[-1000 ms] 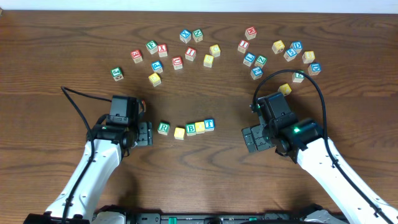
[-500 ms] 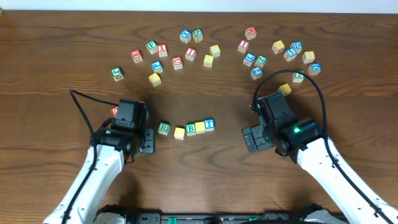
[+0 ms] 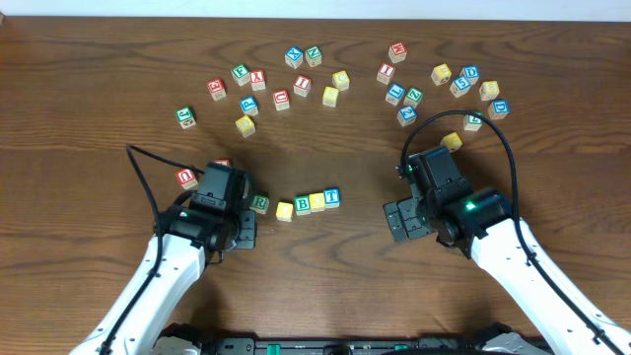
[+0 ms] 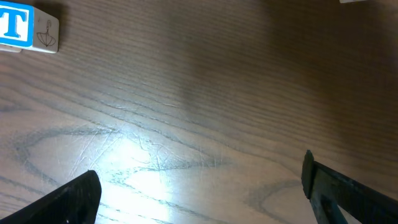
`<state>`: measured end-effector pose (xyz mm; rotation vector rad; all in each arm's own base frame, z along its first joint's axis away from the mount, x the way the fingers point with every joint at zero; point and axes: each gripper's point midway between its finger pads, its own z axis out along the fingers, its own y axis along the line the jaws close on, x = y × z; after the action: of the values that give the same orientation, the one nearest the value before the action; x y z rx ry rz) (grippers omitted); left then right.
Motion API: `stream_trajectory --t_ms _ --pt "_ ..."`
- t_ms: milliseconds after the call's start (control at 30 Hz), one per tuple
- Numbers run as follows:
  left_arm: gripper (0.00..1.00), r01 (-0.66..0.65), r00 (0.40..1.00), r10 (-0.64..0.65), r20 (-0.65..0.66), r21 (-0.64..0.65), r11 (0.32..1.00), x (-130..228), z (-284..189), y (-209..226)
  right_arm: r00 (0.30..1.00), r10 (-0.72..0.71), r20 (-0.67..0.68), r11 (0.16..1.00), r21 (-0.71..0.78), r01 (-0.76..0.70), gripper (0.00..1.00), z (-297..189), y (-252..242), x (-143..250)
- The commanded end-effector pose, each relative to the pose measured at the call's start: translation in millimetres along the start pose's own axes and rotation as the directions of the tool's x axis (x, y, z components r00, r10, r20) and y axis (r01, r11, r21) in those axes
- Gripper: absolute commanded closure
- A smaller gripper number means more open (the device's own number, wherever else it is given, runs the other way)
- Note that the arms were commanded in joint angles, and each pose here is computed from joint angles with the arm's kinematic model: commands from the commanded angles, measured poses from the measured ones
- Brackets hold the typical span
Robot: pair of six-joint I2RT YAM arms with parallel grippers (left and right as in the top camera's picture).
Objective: Spell out ROBOT
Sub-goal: 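Lower the left gripper beside the R and O blocks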
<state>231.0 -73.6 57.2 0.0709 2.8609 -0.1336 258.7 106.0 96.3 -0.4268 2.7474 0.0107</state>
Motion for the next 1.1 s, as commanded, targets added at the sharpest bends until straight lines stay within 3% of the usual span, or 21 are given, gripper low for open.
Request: stream_trajectory --t_ms 0,500,1067 --pt "0.92 -0.018 1.000 0.018 -0.024 0.002 1.000 7.3 1.9 -5.8 1.000 0.012 -0.009 1.000 0.012 -0.011 0.01 2.6 -2.1 2.4" --pt "0.92 -0.106 0.992 0.107 -0.066 0.020 0.994 14.6 21.5 -23.7 1.000 0.011 -0.009 1.000 0.012 -0.011 0.01 2.6 -2.1 2.4" --pt "0.92 -0.141 0.987 0.150 -0.053 0.148 0.979 11.3 30.1 -56.1 1.000 0.012 -0.009 1.000 0.012 -0.011 0.01 2.6 -2.1 2.4"
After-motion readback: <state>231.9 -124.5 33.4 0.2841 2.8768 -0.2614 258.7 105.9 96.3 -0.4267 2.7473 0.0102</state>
